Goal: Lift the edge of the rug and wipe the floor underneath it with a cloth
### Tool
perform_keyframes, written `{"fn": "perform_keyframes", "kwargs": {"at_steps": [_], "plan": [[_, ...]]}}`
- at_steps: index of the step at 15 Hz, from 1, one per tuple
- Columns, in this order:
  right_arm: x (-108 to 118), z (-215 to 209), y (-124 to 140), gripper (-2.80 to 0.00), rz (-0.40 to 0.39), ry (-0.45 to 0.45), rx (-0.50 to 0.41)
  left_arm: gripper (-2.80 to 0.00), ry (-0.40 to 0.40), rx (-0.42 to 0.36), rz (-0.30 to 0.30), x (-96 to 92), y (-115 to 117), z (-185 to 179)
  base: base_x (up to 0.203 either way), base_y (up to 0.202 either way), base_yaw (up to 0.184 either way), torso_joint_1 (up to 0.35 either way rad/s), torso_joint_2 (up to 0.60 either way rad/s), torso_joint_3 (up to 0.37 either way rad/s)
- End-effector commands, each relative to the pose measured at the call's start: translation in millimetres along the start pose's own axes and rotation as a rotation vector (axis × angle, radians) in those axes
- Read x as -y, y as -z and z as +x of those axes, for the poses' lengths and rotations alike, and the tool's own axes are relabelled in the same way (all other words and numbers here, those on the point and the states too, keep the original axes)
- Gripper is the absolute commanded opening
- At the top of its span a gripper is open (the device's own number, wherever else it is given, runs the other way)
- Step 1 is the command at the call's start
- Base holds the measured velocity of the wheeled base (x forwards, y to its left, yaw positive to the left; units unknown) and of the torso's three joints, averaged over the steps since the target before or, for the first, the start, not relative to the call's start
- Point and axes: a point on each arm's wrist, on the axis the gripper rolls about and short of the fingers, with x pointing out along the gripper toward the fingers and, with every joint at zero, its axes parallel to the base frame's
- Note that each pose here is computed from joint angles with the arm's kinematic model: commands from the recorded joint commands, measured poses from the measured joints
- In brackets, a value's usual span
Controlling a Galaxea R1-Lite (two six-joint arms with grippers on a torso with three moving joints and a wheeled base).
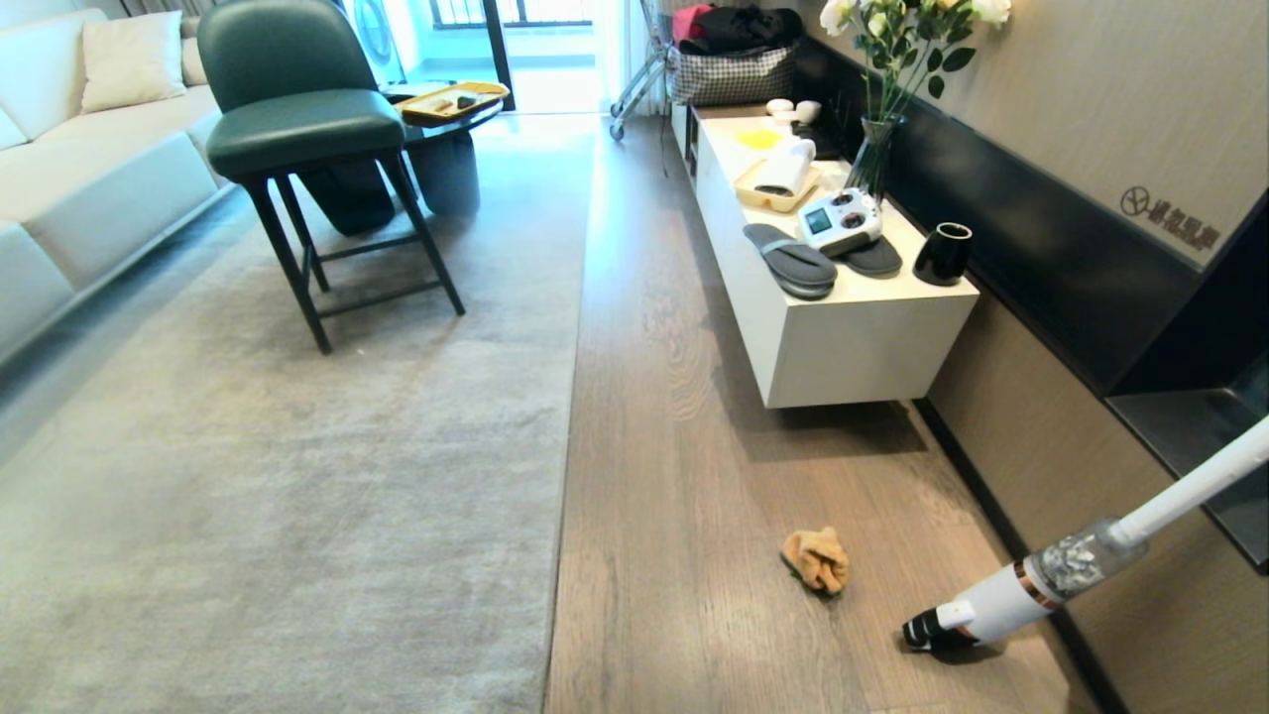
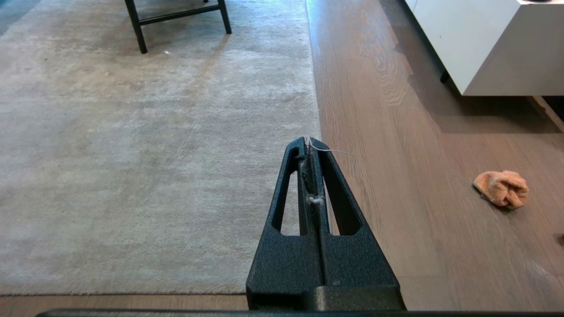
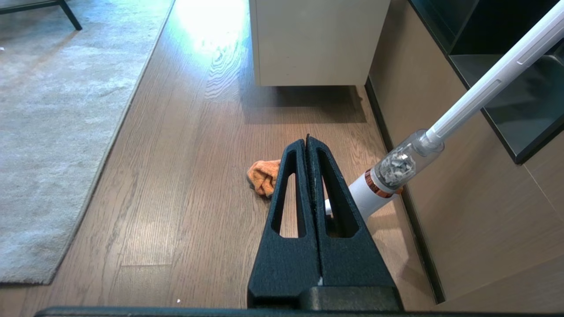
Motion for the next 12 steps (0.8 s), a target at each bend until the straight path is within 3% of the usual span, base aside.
{"fn": "perform_keyframes", "kwargs": {"at_steps": [1,7,12], "plan": [[0.0,0.1,-0.2,-2.8,0.0,-0.002,0.0,-2.8,0.0,0.0,-0.001,0.0,0.0,0.0,0.0,0.0,0.0,0.0,0.0,0.0],[0.0,0.1,0.0,-2.8,-0.003,-0.002,-0.001,-2.8,0.002,0.0,-0.001,0.0,0.0,0.0,0.0,0.0,0.0,-0.004,-0.01,-0.018],[0.0,0.1,0.0,-2.8,-0.006,-0.002,-0.001,-2.8,-0.001,0.0,-0.001,0.0,0.0,0.0,0.0,0.0,0.0,-0.041,-0.33,-0.39]]}}
